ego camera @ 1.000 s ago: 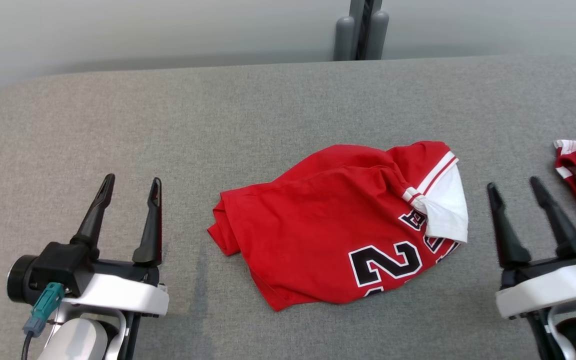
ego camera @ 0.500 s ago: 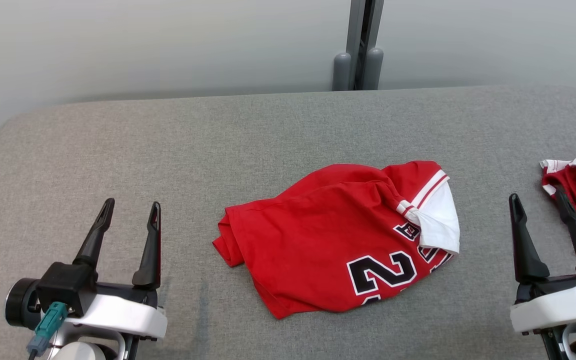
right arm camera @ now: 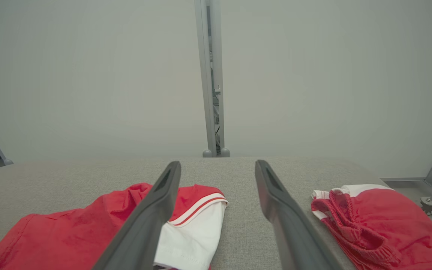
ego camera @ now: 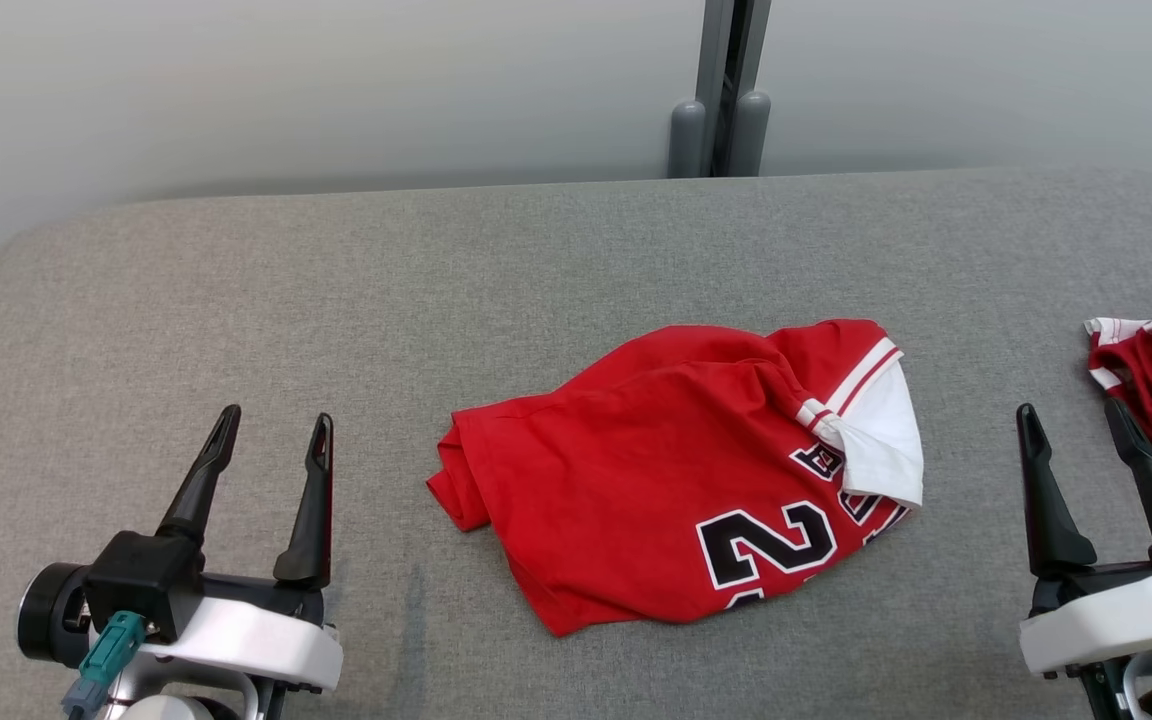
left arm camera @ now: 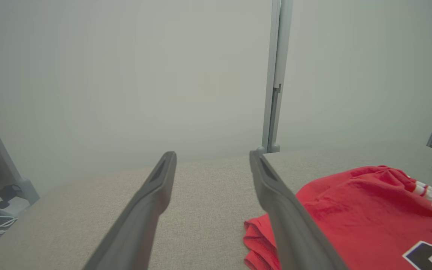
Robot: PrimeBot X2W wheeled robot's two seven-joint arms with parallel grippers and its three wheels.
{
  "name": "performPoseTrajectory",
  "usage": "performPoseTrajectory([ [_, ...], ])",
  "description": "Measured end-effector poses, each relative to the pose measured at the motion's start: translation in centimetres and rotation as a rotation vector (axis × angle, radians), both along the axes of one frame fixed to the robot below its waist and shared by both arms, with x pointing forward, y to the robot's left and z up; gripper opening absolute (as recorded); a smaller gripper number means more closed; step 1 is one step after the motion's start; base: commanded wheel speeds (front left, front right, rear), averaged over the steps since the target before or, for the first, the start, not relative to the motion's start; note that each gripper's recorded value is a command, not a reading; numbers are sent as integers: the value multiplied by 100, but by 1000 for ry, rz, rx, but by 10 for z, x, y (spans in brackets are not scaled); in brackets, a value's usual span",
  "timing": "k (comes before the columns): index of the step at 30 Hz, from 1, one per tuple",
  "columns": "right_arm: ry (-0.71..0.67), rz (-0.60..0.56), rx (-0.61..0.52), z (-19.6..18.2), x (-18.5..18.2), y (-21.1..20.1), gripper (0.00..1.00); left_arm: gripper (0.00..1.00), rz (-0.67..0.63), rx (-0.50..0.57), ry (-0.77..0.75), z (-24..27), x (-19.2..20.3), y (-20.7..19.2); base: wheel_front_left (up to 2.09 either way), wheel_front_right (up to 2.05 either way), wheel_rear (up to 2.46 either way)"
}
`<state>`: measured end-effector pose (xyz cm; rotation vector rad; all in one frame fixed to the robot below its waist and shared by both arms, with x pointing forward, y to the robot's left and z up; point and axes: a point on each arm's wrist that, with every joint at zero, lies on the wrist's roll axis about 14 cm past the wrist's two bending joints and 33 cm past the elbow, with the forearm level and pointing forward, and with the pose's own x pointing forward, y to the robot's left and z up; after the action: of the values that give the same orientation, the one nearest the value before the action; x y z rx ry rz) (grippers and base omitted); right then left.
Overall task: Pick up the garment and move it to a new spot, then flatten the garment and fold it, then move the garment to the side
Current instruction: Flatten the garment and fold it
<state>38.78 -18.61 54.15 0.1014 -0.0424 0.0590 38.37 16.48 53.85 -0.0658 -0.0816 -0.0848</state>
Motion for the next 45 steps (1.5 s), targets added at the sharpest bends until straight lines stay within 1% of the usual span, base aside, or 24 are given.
performPoseTrajectory([
  [7,11,-4,1,-2,9,-2,100,100,0,0,8,-3,2,0,0,0,0],
  [12,96,-19,-58,-25,30,-21,100,100,-6,-5,16,-7,10,-3,0,0,0],
  [17,215,12,-82,-65,57,-21,100,100,-22,-8,38,-18,22,-8,0,0,0],
  [19,261,30,-73,-83,67,-16,100,100,-27,-13,49,-25,28,-10,0,0,0],
  [23,357,90,-52,-122,81,5,100,100,-33,-21,81,-41,38,-12,0,0,0],
  [27,461,151,-12,-159,82,32,100,100,-25,-19,107,-54,43,-9,0,0,0],
  [28,482,161,2,-166,81,37,87,100,-22,-18,113,-57,44,-8,0,0,0],
  [29,492,168,23,-170,81,42,49,100,-21,-18,119,-60,45,-7,0,0,0],
  [31,492,174,47,-172,85,46,0,100,-21,-17,124,-63,46,-7,0,0,0],
  [34,451,156,87,-165,88,44,0,100,-33,-13,119,-64,51,-10,0,0,0],
  [38,373,95,81,-146,90,18,0,100,-51,-14,117,-64,53,-16,0,0,0],
  [40,341,57,40,-133,91,-4,0,100,-60,-16,112,-63,54,-19,0,0,0],
  [45,271,4,-132,-87,97,-44,0,100,-77,-20,105,-61,55,-25,0,0,0],
])
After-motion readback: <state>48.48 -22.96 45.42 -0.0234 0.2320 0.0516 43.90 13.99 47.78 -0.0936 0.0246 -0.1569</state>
